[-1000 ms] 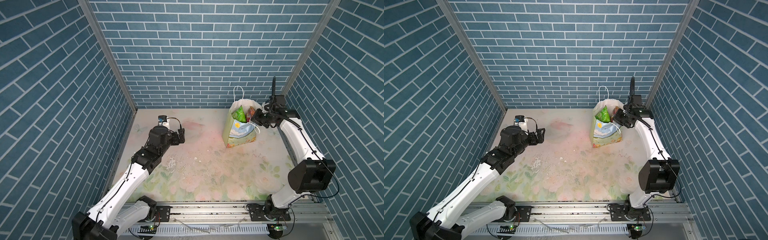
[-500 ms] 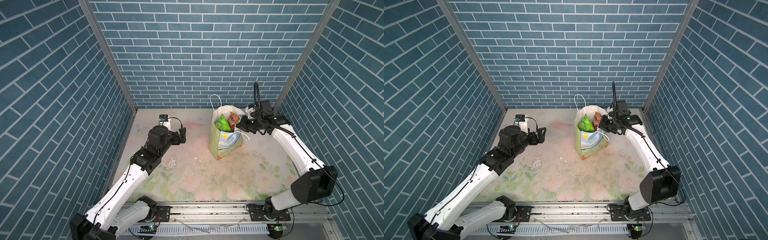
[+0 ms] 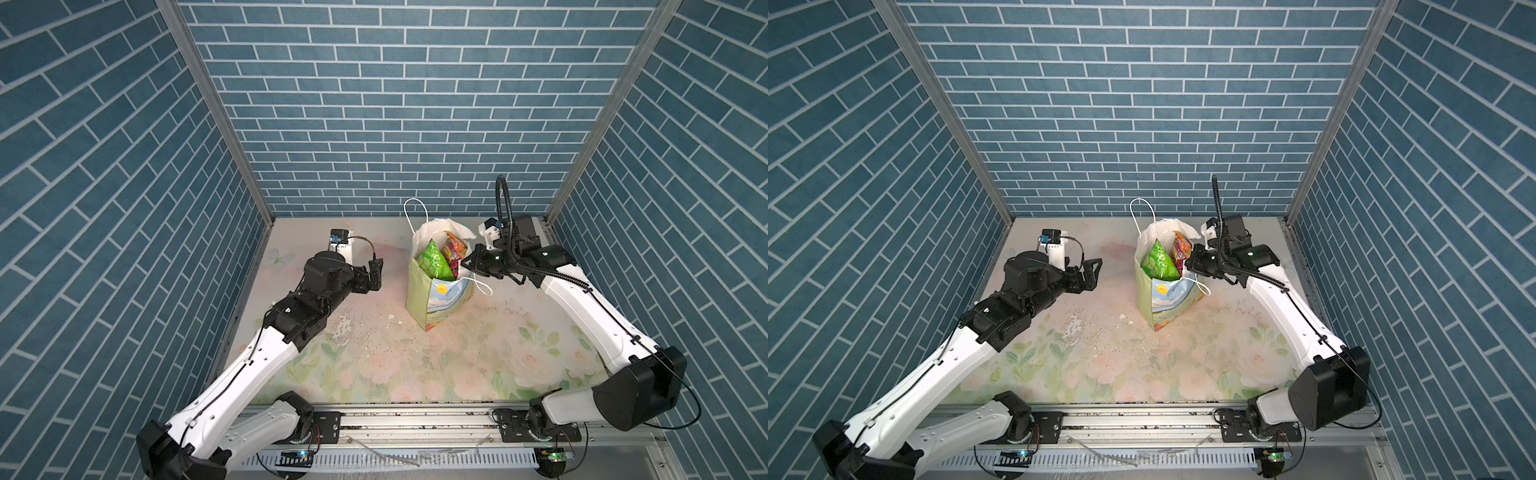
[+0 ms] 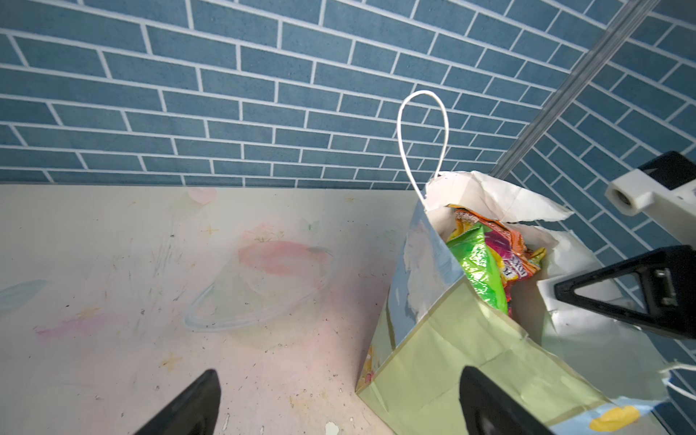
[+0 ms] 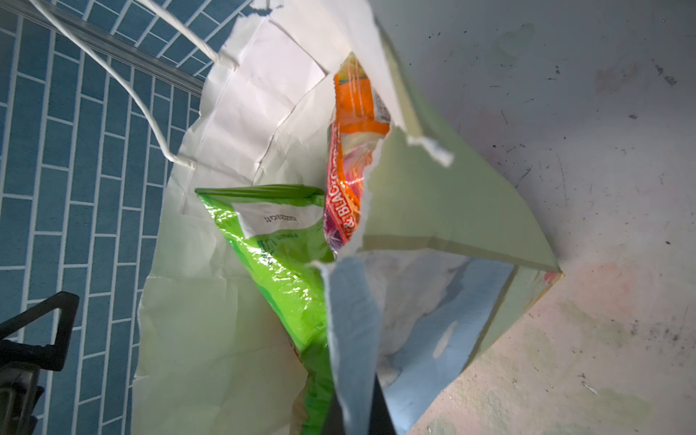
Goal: Take the snacks out of the paper bag
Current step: Move the paper bag to the center of the table.
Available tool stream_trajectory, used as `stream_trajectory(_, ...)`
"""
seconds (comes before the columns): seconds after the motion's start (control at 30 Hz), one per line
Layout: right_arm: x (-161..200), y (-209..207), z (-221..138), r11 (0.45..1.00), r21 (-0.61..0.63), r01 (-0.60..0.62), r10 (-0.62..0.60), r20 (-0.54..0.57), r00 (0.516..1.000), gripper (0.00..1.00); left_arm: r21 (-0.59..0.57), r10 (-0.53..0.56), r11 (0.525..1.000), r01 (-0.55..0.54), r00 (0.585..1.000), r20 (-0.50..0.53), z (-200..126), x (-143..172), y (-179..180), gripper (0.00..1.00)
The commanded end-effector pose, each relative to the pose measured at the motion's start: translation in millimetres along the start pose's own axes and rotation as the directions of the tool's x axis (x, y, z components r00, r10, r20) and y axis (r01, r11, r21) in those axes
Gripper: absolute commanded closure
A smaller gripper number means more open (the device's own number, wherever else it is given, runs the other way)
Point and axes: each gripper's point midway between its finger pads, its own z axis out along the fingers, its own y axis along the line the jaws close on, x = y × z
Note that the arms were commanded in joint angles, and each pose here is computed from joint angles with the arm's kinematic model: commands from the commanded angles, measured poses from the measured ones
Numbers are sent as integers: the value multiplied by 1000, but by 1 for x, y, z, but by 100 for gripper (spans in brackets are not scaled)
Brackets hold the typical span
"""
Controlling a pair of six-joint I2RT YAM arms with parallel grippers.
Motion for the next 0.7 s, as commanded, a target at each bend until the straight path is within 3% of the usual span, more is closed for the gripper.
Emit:
stream_trajectory(0.0, -16, 38, -25, 989, -134, 68, -54, 100, 993, 94, 23, 44, 999, -44, 999, -1, -6, -12, -18, 0)
stream_trajectory(0.1, -16, 40, -29, 987, -139, 81, -65, 116, 991, 74, 74, 72, 995, -72, 997, -6, -7, -18, -42, 0)
stream_trajectory(0.37, -14, 28, -44, 991, -67, 114, -101, 174, 980, 37, 164, 157, 976, -143, 985, -74, 8, -13, -96, 0)
stream_trajectory(0.47, -12, 17, -52, 992, -9, 123, -119, 203, 972, 29, 196, 182, 968, -158, 977, -110, 16, -6, -111, 0)
stream_trajectory(0.67, -2, 2, -63, 989, 29, 143, -146, 281, 949, 25, 250, 188, 958, -139, 965, -184, 34, 5, -133, 0)
